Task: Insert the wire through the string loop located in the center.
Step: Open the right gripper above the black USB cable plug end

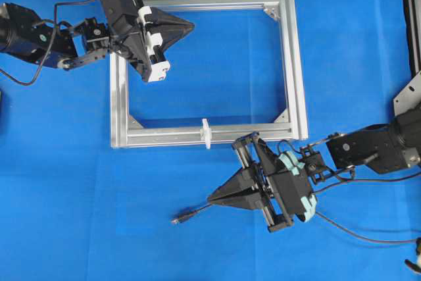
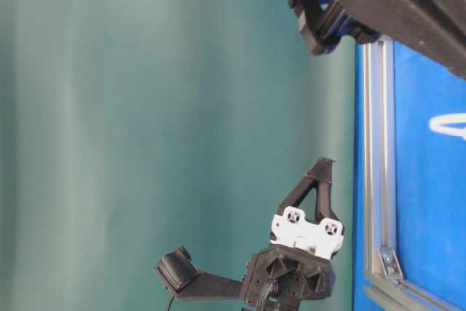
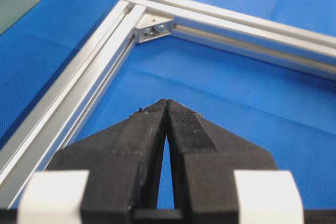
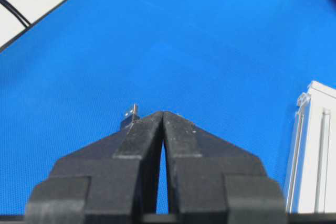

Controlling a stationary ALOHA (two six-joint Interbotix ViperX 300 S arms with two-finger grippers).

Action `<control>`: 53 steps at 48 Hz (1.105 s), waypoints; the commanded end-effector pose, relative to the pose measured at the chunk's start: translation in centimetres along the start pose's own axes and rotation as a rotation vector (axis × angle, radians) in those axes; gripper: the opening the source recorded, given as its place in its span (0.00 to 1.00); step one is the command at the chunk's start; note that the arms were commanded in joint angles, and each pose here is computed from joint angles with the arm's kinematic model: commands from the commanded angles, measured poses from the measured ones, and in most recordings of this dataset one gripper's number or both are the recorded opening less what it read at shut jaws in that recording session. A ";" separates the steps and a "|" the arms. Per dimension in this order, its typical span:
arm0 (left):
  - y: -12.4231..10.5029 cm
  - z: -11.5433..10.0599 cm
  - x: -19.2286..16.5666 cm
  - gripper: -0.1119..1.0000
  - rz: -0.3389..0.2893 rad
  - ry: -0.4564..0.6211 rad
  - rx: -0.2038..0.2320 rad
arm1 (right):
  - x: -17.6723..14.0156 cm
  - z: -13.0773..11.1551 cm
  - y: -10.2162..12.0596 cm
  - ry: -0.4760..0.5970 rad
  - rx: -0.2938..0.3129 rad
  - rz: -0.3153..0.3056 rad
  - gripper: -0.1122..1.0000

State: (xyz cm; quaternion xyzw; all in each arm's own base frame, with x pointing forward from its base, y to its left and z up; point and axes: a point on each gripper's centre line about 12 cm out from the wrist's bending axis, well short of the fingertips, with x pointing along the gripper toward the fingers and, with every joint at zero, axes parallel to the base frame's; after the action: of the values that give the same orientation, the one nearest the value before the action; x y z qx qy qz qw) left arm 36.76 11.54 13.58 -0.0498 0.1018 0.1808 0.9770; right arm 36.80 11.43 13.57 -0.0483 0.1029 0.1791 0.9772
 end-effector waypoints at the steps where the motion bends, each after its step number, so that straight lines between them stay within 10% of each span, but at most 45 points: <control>1: -0.9 2.2 -0.3 0.10 -0.032 -0.054 0.012 | -0.2 2.8 0.0 -0.081 -0.012 -0.001 0.10; 32: -0.8 1.7 -0.3 0.10 -0.032 -0.024 0.021 | -0.3 3.0 0.2 -0.066 0.031 0.011 0.08; 53: -0.8 1.7 -0.3 0.10 -0.031 -0.024 0.023 | -0.1 2.9 0.2 -0.043 0.052 0.010 0.92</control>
State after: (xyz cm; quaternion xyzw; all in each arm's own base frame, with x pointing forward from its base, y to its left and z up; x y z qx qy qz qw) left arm 36.88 10.76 13.92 -0.0420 0.1125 0.1644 0.9791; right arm 36.82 11.67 14.73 -0.0220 0.1103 0.1804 0.9772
